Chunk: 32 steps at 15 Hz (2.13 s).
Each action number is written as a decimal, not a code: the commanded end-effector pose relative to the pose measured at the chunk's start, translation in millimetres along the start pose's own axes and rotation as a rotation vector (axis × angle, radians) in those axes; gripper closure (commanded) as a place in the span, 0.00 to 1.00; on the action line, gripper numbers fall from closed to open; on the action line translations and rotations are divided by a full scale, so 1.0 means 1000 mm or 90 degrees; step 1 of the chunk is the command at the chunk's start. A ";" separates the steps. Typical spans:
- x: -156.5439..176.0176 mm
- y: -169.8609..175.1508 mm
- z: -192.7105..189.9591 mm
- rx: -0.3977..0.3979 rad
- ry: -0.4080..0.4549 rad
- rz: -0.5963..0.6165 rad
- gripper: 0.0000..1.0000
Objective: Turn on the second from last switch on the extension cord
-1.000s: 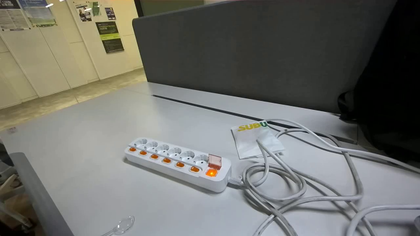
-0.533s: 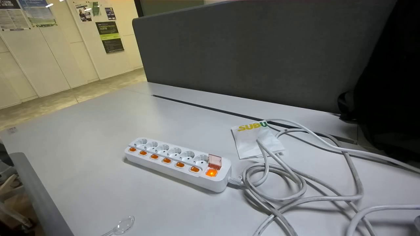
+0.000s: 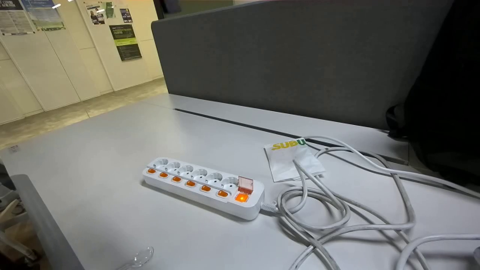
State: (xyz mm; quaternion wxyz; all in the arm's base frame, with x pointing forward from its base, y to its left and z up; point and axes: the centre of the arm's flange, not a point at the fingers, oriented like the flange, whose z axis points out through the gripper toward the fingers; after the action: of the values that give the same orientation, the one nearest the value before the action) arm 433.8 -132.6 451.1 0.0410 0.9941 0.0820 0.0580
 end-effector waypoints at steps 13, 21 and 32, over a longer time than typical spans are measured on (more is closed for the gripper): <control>0.012 -0.088 0.154 -0.005 -0.029 -0.086 0.75; 0.011 -0.072 0.215 -0.027 -0.078 -0.041 1.00; 0.012 -0.072 0.232 -0.023 -0.078 -0.035 1.00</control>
State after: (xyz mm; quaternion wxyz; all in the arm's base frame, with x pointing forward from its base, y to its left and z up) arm 453.6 -79.0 226.4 0.0584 0.9912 0.1180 -0.0124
